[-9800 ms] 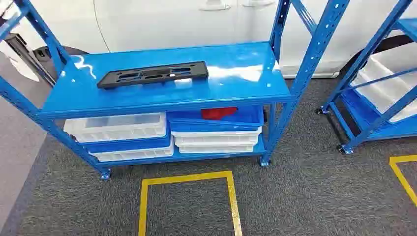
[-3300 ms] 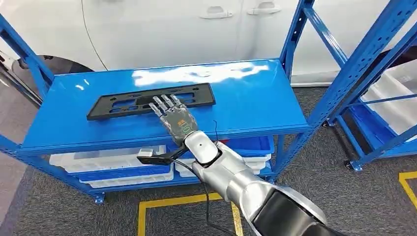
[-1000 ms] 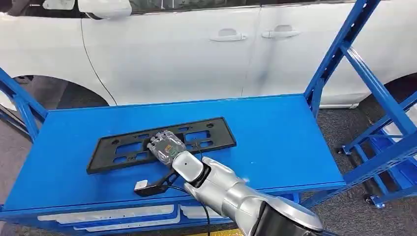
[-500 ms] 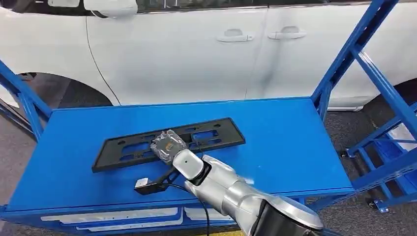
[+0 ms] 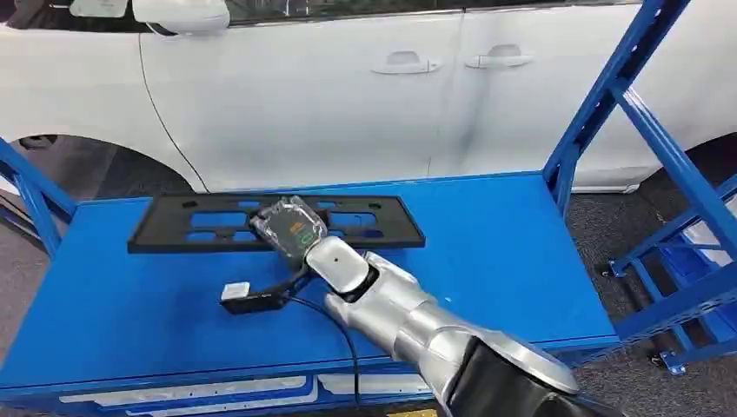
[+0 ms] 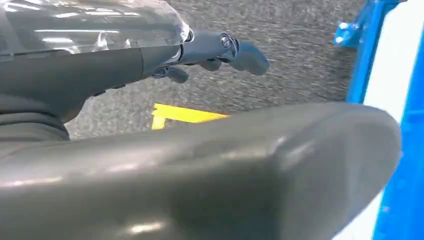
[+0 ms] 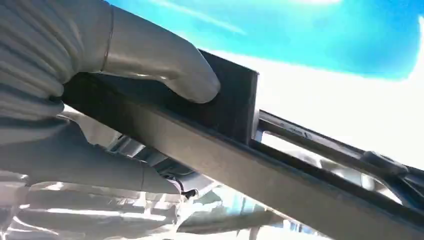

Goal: Take the parts from the cabinet and place them on the table.

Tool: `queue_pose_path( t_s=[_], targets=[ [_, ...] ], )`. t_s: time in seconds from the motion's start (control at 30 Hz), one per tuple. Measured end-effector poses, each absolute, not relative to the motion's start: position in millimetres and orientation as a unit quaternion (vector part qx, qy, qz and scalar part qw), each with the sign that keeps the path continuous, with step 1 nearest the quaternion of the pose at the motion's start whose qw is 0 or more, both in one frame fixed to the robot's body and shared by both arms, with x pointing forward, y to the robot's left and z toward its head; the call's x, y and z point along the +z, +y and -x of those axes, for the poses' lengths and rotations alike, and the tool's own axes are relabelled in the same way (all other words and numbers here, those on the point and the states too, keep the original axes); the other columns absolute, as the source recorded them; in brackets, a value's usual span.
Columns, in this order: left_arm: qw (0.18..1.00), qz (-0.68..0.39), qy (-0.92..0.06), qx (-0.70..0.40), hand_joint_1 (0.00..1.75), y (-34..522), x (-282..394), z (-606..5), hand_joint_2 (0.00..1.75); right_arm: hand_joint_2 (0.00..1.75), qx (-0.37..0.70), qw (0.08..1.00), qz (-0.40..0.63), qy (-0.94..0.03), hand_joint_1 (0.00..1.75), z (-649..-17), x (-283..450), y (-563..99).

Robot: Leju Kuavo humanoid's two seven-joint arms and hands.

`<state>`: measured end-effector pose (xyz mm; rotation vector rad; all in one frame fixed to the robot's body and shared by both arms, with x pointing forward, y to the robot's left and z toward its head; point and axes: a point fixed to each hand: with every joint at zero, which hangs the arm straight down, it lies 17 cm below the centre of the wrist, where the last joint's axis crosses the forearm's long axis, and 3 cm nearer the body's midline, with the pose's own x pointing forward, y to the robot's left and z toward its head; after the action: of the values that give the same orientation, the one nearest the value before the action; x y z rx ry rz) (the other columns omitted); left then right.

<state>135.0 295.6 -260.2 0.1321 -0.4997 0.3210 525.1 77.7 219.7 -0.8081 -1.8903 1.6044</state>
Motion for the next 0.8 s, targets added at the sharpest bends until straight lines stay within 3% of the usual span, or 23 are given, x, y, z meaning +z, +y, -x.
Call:
queue_pose_path(
  t_s=[0.17, 0.33, 0.5, 0.8],
  targets=[
    [0.96, -0.046, -0.225, 0.161, 0.0, 287.8, -264.2, -123.3, 0.0, 1.75, 0.349, 0.308, 0.076, -0.882, 1.75, -513.5, 389.7, 22.5],
    [0.963, -0.035, -0.199, 0.176, 0.0, 284.4, -268.0, -113.4, 0.0, 1.75, 0.148, 0.221, -0.203, -0.942, 1.75, -434.3, 493.8, -81.7],
    [0.963, -0.031, -0.192, 0.184, 0.0, 282.0, -268.6, -113.7, 0.0, 1.75, 0.122, 0.1, -0.341, -0.927, 1.75, -336.0, 521.5, -130.5],
    [0.964, -0.037, -0.19, 0.181, 0.0, 286.4, -268.9, -114.7, 0.0, 1.75, 0.123, 0.079, -0.39, -0.909, 1.75, -291.8, 499.0, -138.8]
  ],
)
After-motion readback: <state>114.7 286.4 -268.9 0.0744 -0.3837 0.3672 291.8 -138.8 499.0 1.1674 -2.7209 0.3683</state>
